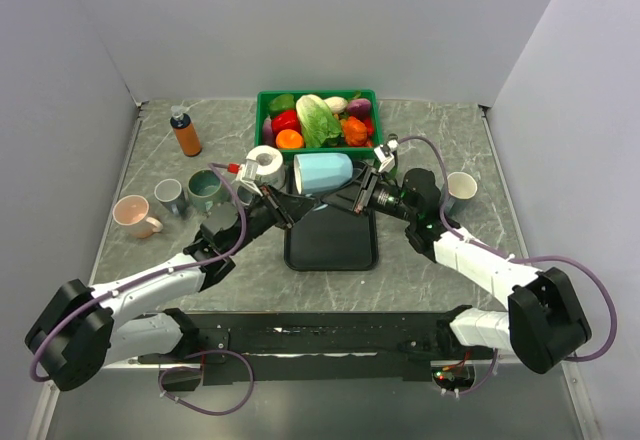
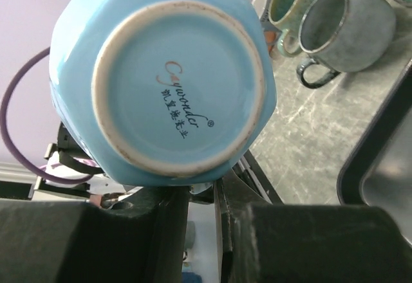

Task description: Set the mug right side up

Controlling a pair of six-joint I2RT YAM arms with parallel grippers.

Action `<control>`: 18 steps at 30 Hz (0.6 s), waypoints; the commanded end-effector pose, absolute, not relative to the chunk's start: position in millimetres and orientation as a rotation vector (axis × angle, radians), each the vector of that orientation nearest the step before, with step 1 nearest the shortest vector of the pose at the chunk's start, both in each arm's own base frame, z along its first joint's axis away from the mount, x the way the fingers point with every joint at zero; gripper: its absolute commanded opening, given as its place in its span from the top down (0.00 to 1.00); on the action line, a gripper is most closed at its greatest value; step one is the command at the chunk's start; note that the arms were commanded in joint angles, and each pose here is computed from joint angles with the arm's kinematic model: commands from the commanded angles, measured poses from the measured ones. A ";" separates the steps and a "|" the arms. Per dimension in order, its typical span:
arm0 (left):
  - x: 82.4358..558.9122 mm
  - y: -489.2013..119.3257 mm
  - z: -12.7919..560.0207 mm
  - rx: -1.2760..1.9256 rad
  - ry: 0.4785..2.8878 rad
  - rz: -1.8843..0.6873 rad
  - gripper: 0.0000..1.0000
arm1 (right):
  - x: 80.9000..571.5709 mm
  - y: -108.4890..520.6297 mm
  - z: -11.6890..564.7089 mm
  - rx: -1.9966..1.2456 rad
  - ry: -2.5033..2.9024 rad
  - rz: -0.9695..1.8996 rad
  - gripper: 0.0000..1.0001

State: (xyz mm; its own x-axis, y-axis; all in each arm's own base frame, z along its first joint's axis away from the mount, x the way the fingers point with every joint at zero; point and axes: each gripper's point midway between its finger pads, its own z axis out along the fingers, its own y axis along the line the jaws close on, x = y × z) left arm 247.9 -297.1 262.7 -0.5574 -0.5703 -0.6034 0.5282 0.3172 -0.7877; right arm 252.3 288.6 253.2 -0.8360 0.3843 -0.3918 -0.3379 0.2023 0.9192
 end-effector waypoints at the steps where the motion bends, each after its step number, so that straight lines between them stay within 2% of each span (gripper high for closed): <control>1: 258.1 -296.2 302.0 -0.015 1.505 -1.400 0.99 | 225.1 293.8 273.7 -0.150 1.877 1.724 0.99; 2: 260.5 -293.5 302.3 -0.028 1.509 -1.380 0.99 | 227.2 292.7 271.7 -0.140 1.877 1.706 0.75; 5: 263.3 -287.1 293.2 -0.050 1.578 -1.306 0.99 | 228.9 286.9 270.1 -0.134 1.853 1.647 0.30; 8: 262.9 -275.6 291.0 -0.069 1.624 -1.227 0.99 | 228.6 278.8 266.2 -0.164 1.871 1.543 0.20; 13: 265.1 -241.2 265.8 -0.139 1.745 -1.000 0.99 | 234.1 258.6 259.0 -0.197 1.894 1.309 0.16; 18: 256.6 -219.7 262.3 -0.127 1.785 -0.893 0.99 | 252.2 220.3 254.4 -0.061 1.960 1.007 0.14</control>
